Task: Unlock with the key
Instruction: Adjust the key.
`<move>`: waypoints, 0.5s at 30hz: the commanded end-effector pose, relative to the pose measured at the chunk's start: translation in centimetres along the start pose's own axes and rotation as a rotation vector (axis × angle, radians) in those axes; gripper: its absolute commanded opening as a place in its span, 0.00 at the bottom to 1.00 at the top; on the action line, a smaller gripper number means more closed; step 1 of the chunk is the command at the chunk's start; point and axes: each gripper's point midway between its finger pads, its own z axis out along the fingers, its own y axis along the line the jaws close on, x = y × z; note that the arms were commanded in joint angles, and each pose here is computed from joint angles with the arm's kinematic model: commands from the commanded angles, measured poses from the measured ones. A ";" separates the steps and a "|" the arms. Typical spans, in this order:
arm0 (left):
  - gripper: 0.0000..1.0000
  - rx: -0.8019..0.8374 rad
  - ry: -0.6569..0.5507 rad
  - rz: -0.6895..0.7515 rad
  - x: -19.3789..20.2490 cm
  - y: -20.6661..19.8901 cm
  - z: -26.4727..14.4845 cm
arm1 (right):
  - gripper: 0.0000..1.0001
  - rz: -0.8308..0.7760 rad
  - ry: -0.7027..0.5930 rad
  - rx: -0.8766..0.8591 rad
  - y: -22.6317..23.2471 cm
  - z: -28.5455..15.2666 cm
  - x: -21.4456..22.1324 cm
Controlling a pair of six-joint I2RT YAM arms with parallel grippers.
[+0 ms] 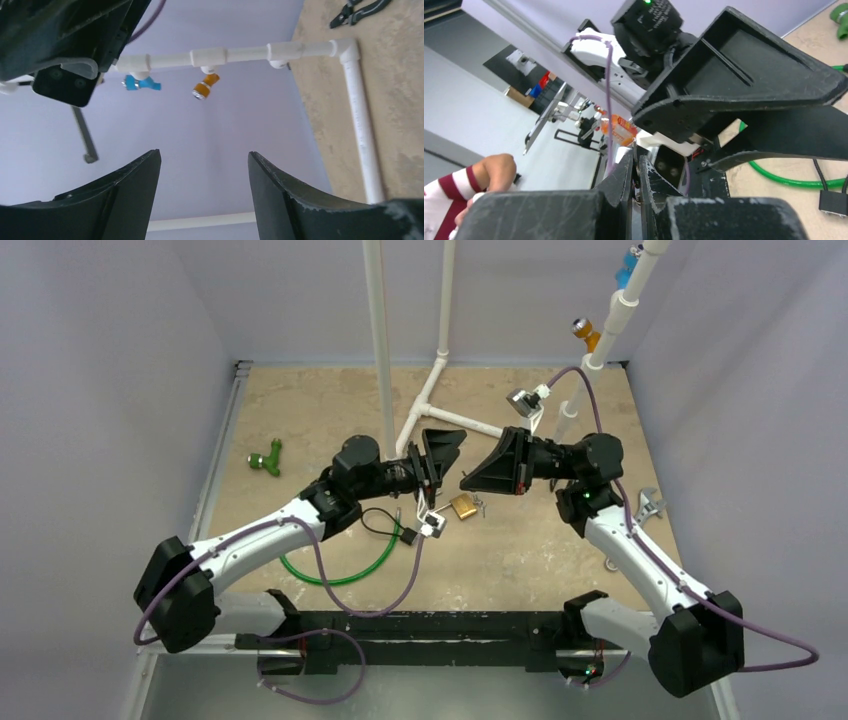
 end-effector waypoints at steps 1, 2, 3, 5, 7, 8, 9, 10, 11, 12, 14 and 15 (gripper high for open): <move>0.63 -0.362 -0.019 0.385 -2.4 10.7 -2.8 | 0.00 -0.065 0.036 -0.081 2.7 0.2 -0.8; 0.61 -0.369 -0.029 0.395 -2.7 10.8 -3.0 | 0.00 -0.063 0.035 -0.080 2.7 0.2 -0.9; 0.60 -0.373 -0.039 0.403 -3.1 10.8 -3.2 | 0.00 -0.060 0.041 -0.079 2.7 0.2 -0.8; 0.58 -0.386 -0.036 0.414 -3.3 11.0 -3.7 | 0.00 -0.044 0.058 -0.069 2.4 0.1 -0.4; 0.57 -0.401 -0.020 0.410 -3.3 11.5 -4.2 | 0.00 -0.020 0.063 -0.037 1.6 0.0 -0.1; 0.57 -0.397 -0.020 0.407 -3.4 11.5 -4.4 | 0.00 -0.010 0.063 -0.010 0.9 0.0 0.0; 0.58 -0.396 -0.031 0.409 -3.9 11.7 -4.9 | 0.00 -0.015 0.066 0.005 0.5 0.0 0.1; 0.58 -0.379 -0.048 0.410 -4.4 11.5 -5.2 | 0.00 -0.024 0.065 0.009 0.5 0.0 0.0; 0.57 -0.346 -0.073 0.407 -4.9 10.8 -5.4 | 0.00 -0.031 0.063 0.002 0.6 0.1 -0.1; 0.58 -0.318 -0.096 0.411 -5.5 10.2 -5.6 | 0.00 -0.038 0.061 -0.006 0.9 0.1 -0.3; 0.59 -0.246 -0.138 0.417 -6.5 8.6 -5.9 | 0.00 -0.047 0.059 -0.016 1.3 0.2 -0.7; 0.60 -0.190 -0.153 0.402 -6.7 7.2 -5.8 | 0.00 -0.053 0.058 -0.018 1.5 0.3 -1.0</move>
